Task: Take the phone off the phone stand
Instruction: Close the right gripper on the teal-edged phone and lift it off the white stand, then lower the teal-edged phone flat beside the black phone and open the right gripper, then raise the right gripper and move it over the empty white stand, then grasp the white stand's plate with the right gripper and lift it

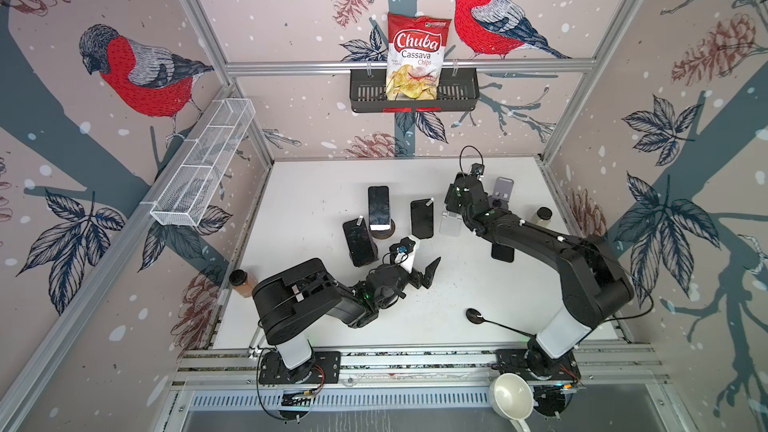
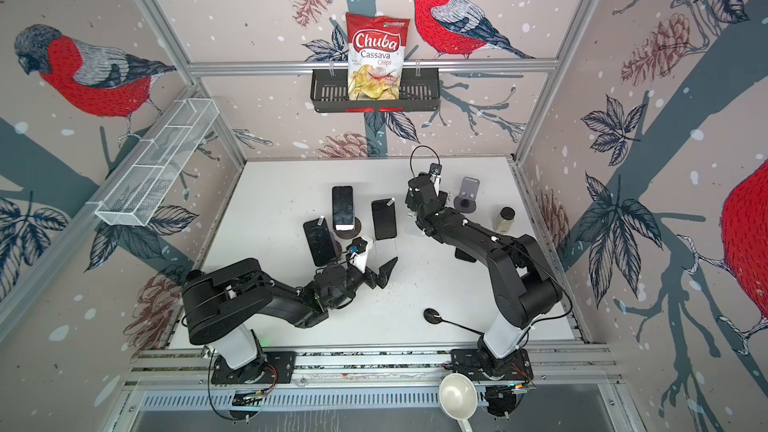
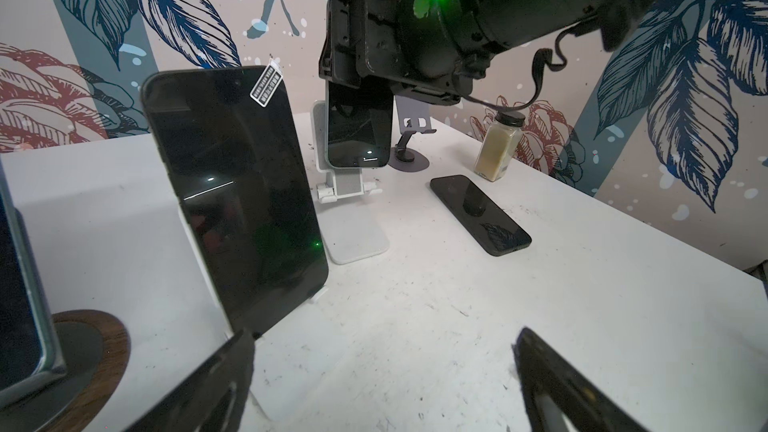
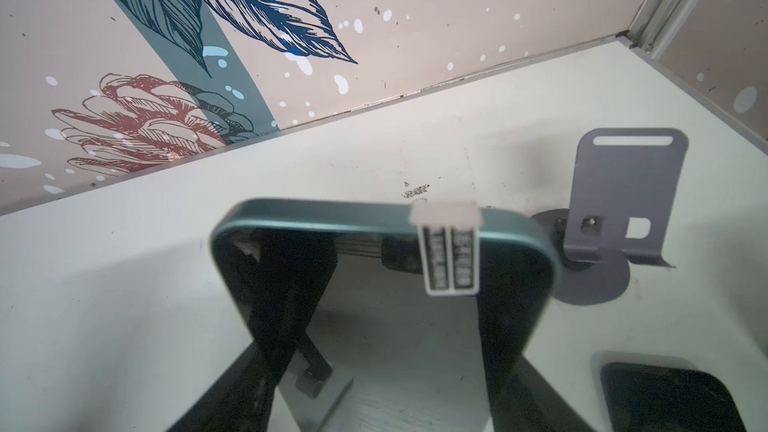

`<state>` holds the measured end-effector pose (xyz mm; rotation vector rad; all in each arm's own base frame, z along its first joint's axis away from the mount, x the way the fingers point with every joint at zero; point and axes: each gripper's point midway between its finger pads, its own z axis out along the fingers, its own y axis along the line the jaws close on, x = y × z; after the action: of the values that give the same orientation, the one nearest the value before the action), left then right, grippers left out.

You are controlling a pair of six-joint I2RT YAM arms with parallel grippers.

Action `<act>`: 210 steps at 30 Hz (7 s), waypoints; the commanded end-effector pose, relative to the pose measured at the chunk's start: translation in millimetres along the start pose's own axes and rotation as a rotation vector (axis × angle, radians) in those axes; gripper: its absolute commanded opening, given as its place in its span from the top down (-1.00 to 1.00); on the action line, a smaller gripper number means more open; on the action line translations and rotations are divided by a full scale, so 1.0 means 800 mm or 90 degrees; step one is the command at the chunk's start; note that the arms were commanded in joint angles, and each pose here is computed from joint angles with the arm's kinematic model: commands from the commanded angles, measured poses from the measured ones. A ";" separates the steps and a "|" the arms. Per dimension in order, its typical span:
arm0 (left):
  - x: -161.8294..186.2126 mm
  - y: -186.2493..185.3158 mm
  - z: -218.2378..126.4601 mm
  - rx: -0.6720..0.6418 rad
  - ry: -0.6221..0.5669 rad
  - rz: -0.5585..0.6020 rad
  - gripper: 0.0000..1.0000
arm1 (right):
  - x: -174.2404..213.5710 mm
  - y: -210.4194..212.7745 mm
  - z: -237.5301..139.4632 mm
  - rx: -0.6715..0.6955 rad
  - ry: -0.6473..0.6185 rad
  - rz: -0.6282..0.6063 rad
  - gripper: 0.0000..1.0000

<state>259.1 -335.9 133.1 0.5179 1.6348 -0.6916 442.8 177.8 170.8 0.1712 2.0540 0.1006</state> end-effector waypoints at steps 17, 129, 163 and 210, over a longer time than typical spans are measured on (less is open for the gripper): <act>-0.013 -0.004 0.000 0.010 -0.028 -0.010 -0.93 | 0.003 -0.007 -0.043 -0.052 0.023 -0.028 -0.44; -0.008 -0.003 0.004 -0.024 0.011 0.050 -0.93 | 0.217 -0.132 0.003 0.105 0.447 -0.034 -0.64; -0.012 0.004 0.001 -0.045 0.011 0.038 -0.93 | 0.039 -0.006 0.031 -0.018 0.205 -0.032 -0.99; -0.008 0.008 0.002 -0.055 0.022 0.042 -0.93 | -0.032 0.001 0.122 -0.068 0.118 -0.134 -0.15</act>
<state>264.2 -331.3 134.3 0.5311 1.6754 -0.5614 528.6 165.8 139.3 -0.0316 2.2635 0.0583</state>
